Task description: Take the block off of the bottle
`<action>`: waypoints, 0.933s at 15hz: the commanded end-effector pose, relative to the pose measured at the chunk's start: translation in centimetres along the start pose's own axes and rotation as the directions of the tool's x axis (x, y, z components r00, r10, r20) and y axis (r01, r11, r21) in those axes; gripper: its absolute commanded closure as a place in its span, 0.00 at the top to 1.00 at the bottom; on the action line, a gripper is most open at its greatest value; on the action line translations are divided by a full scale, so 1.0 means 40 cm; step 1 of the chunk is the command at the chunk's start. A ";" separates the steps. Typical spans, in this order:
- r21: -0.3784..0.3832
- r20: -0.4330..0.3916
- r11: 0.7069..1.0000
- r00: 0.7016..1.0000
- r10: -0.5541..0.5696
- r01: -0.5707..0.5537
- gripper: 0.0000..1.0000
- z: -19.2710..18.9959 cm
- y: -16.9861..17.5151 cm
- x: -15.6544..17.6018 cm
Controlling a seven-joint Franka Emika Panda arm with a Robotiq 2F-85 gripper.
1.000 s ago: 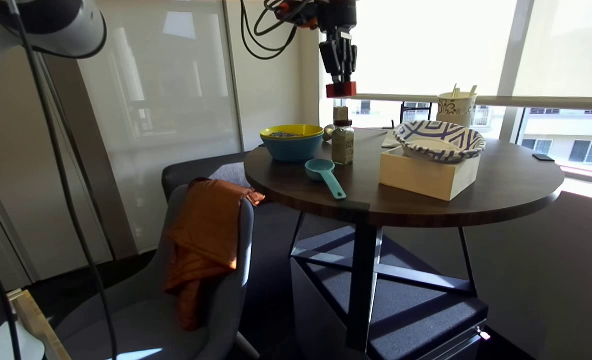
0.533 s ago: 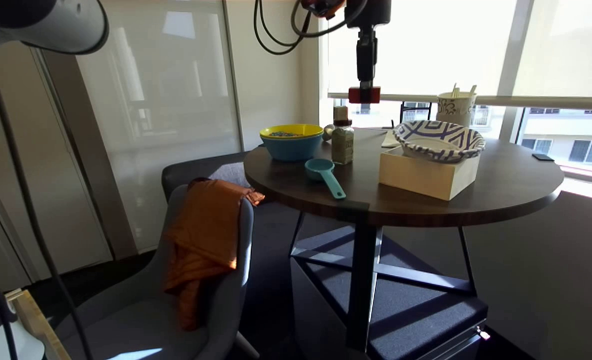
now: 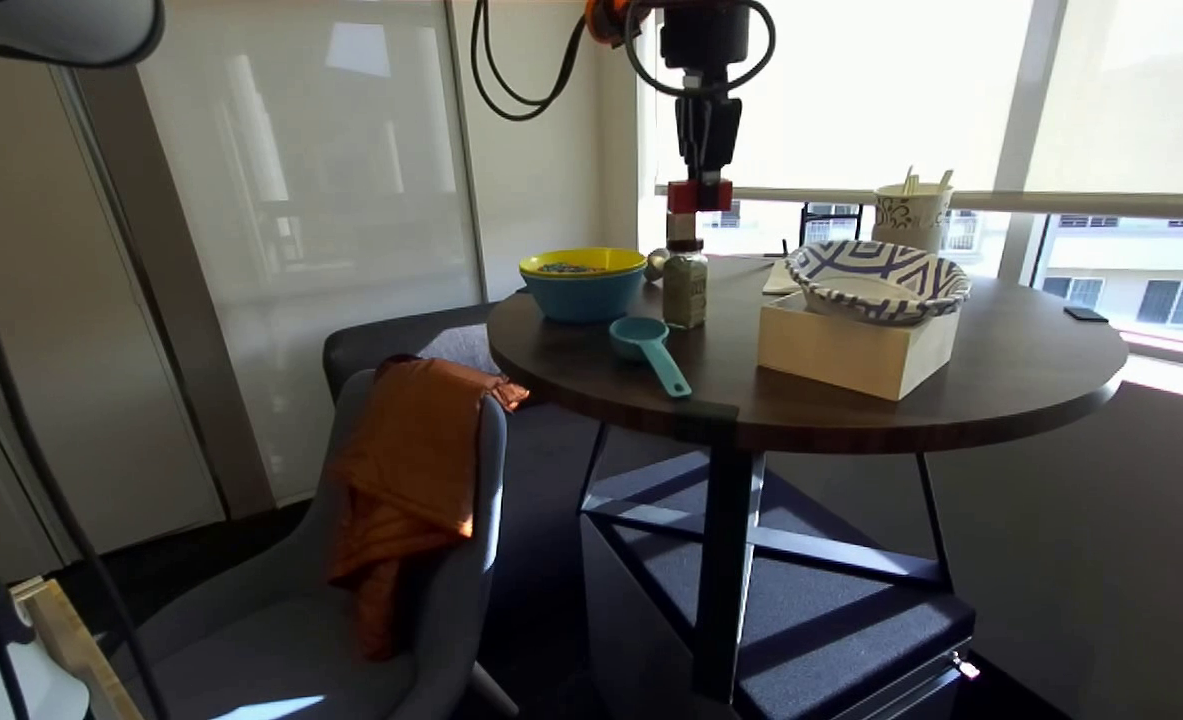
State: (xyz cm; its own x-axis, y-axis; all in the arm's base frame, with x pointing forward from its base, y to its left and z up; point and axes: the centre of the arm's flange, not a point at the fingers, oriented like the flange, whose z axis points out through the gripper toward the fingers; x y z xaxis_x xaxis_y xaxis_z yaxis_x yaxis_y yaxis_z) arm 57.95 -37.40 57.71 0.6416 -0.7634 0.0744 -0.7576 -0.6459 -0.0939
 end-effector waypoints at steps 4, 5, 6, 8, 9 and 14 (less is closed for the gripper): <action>-0.007 0.029 0.997 0.996 -0.080 0.081 0.08 0.022 -0.009 -0.023; 0.012 0.047 0.993 0.992 -0.114 0.114 0.08 0.037 -0.007 -0.016; 0.020 0.045 0.990 0.989 -0.141 0.141 0.08 0.059 -0.006 -0.005; 0.026 0.050 0.984 0.983 -0.176 0.175 0.08 0.096 -0.011 0.005; 0.016 0.054 0.982 0.981 -0.187 0.186 0.08 0.115 -0.011 0.012; -0.016 0.041 0.985 0.984 -0.172 0.173 0.08 0.183 -0.012 0.032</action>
State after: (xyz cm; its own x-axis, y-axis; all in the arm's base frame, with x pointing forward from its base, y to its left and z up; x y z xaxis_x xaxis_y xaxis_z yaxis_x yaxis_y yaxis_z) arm 59.52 -37.73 51.36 0.7715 -0.6357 0.0251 -0.6328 -0.7709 -0.0719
